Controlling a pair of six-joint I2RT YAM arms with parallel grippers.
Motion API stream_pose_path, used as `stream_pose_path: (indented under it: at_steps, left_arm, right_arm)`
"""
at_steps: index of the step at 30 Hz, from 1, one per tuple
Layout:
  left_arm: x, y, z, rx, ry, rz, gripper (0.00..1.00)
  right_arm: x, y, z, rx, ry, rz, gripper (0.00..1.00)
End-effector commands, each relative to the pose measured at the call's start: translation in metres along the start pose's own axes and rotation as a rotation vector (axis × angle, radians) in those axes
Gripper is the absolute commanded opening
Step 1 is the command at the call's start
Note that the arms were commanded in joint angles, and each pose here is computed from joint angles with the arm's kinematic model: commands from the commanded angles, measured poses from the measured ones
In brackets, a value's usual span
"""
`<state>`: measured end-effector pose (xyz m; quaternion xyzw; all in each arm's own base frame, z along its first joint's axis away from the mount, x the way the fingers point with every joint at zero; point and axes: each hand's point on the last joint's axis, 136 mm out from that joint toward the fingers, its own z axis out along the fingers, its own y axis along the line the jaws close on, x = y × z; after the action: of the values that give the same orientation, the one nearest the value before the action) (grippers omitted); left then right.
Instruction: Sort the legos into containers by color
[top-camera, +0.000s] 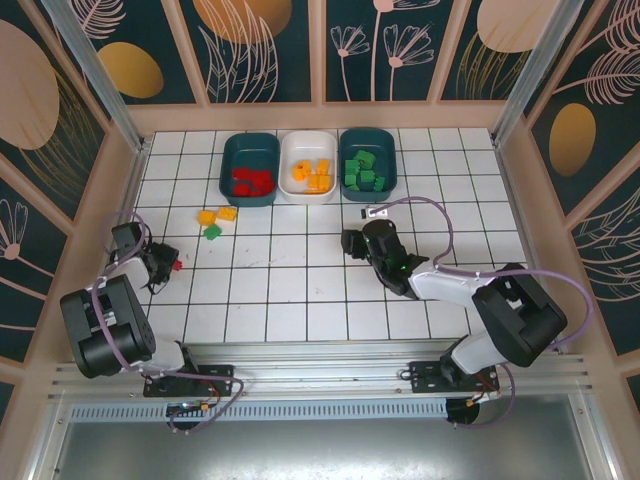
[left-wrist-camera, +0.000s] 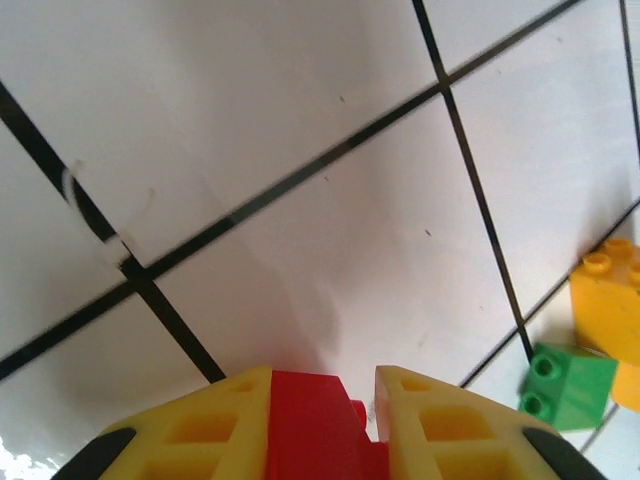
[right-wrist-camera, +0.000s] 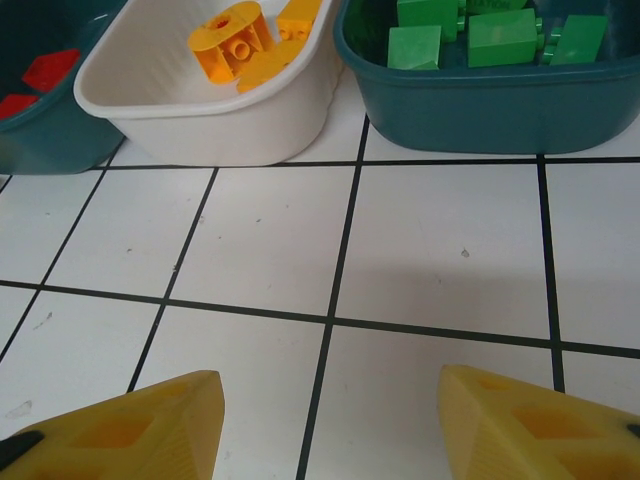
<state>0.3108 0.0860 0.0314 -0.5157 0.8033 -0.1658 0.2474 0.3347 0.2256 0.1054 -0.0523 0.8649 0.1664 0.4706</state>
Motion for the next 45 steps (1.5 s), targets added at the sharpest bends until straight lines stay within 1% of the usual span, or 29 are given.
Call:
stream_pose_path:
  at_steps: [1,6,9,12,14,16,17,20,23,24,26,28,30,31,32,33,34,36,37,38,39,40,42,45]
  left_arm:
    - [0.006,-0.024,-0.007,0.085,0.017,0.029,0.25]
    - [0.013,-0.066,-0.021,0.169,0.026,0.081,0.24]
    - [0.017,-0.101,-0.032,0.254,0.041,0.109,0.24]
    - [0.023,-0.143,-0.038,0.335,0.063,0.169,0.26]
    - [0.036,-0.175,-0.031,0.379,0.11,0.234,0.25]
    - [0.047,-0.199,-0.02,0.398,0.14,0.271,0.24]
    - [0.048,-0.22,-0.019,0.424,0.126,0.293,0.24]
    - [0.044,-0.258,-0.005,0.442,0.097,0.317,0.24]
    - [0.039,-0.282,0.018,0.417,0.084,0.343,0.27]
    - [0.035,-0.288,0.024,0.402,0.081,0.347,0.3]
    - [0.034,-0.3,0.037,0.407,0.094,0.365,0.4]
    - [0.034,-0.31,0.042,0.409,0.097,0.393,0.57]
    - [0.035,-0.321,0.035,0.438,0.092,0.435,0.71]
    - [0.035,-0.324,0.029,0.446,0.085,0.455,0.76]
    - [0.035,-0.324,0.02,0.448,0.072,0.478,0.84]
    - [0.033,-0.318,0.013,0.436,0.05,0.493,0.89]
    - [0.031,-0.307,0.005,0.412,0.016,0.509,0.93]
    - [0.027,-0.272,-0.005,0.339,-0.052,0.528,0.98]
    - [0.027,-0.253,-0.012,0.309,-0.088,0.537,0.98]
    - [0.03,-0.229,-0.011,0.27,-0.101,0.544,0.98]
    - [0.033,-0.214,-0.01,0.245,-0.109,0.556,0.99]
    - [0.039,-0.192,-0.003,0.203,-0.095,0.566,0.99]
    - [0.051,-0.161,0.011,0.148,-0.061,0.592,0.99]
    - [0.053,-0.143,0.023,0.109,-0.069,0.616,0.98]
  right_arm:
    - [-0.013,0.008,0.002,-0.007,-0.035,0.005,0.59]
    - [-0.013,0.009,0.003,-0.008,-0.033,0.002,0.59]
    - [-0.013,0.009,0.003,-0.006,-0.032,0.0,0.59]
    - [-0.012,0.01,0.004,-0.01,-0.029,-0.002,0.59]
    - [-0.011,0.011,0.005,-0.011,-0.026,-0.003,0.59]
    - [-0.01,0.011,0.006,-0.006,-0.022,-0.009,0.59]
    - [-0.009,0.011,0.007,-0.004,-0.021,-0.012,0.59]
    - [-0.008,0.013,0.009,0.002,-0.017,-0.023,0.59]
    - [-0.008,0.011,0.008,0.02,-0.02,-0.041,0.59]
    - [-0.007,0.011,0.008,0.025,-0.021,-0.046,0.59]
    - [-0.009,0.009,0.008,0.035,-0.025,-0.049,0.59]
    - [-0.009,0.009,0.007,0.035,-0.026,-0.051,0.6]
    - [-0.01,0.01,0.006,0.033,-0.028,-0.051,0.6]
    - [-0.01,0.01,0.006,0.033,-0.028,-0.052,0.6]
    - [-0.01,0.009,0.006,0.035,-0.028,-0.051,0.6]
    - [-0.01,0.009,0.006,0.035,-0.031,-0.051,0.6]
    - [-0.01,0.01,0.006,0.034,-0.03,-0.052,0.6]
    - [-0.01,0.011,0.006,0.03,-0.03,-0.05,0.6]
    - [-0.01,0.011,0.006,0.028,-0.03,-0.048,0.6]
    - [-0.01,0.011,0.006,0.027,-0.028,-0.049,0.6]
    - [-0.009,0.012,0.006,0.023,-0.027,-0.047,0.61]
    - [-0.01,0.014,0.006,0.02,-0.026,-0.047,0.61]
    - [-0.009,0.016,0.005,0.009,-0.027,-0.045,0.61]
    - [-0.01,0.02,0.004,0.0,-0.029,-0.047,0.62]
